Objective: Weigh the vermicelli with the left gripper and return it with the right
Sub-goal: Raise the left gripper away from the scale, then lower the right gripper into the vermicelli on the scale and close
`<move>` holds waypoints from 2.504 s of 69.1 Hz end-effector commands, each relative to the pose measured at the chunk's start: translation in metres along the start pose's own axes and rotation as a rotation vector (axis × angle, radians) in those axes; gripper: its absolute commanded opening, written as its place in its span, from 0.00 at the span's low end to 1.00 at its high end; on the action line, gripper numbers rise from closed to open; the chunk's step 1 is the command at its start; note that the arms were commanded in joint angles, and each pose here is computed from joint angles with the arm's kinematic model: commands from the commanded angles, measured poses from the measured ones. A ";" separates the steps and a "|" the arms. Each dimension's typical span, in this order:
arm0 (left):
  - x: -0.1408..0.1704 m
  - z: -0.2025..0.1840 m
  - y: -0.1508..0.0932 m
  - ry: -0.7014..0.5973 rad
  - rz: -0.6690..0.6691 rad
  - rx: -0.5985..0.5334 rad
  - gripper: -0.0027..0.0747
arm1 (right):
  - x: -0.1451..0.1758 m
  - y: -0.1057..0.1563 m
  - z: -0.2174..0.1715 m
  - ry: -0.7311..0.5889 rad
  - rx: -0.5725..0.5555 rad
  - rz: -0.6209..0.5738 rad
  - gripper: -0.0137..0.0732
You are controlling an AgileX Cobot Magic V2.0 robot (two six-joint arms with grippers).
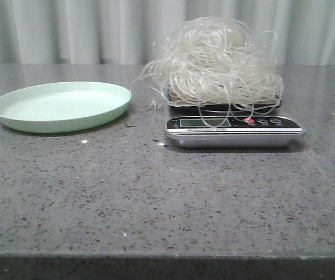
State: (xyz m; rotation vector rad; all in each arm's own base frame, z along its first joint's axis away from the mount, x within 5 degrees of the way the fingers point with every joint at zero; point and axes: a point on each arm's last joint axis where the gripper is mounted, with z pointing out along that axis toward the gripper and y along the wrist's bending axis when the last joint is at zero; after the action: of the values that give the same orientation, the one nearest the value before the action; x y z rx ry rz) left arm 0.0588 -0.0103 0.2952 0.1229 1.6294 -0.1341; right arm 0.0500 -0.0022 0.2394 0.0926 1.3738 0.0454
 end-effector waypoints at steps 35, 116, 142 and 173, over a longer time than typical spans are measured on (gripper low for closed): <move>-0.016 -0.001 0.000 -0.101 -0.021 -0.001 0.21 | -0.187 0.031 0.101 0.228 -0.109 -0.021 0.40; -0.016 -0.001 0.000 -0.101 -0.021 -0.001 0.21 | -0.043 0.184 0.313 0.935 -0.548 -0.226 0.87; -0.016 -0.001 0.000 -0.101 -0.021 -0.001 0.21 | 0.008 0.187 0.316 1.150 -0.554 -0.263 0.87; -0.016 -0.001 0.000 -0.101 -0.021 -0.001 0.21 | 0.005 0.186 0.314 1.170 -0.558 -0.267 0.34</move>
State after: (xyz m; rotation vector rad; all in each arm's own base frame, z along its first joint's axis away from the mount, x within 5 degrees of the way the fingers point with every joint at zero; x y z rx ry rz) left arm 0.0588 -0.0103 0.2952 0.1210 1.6296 -0.1358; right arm 0.3719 0.1728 0.2989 -0.6679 2.4462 0.2803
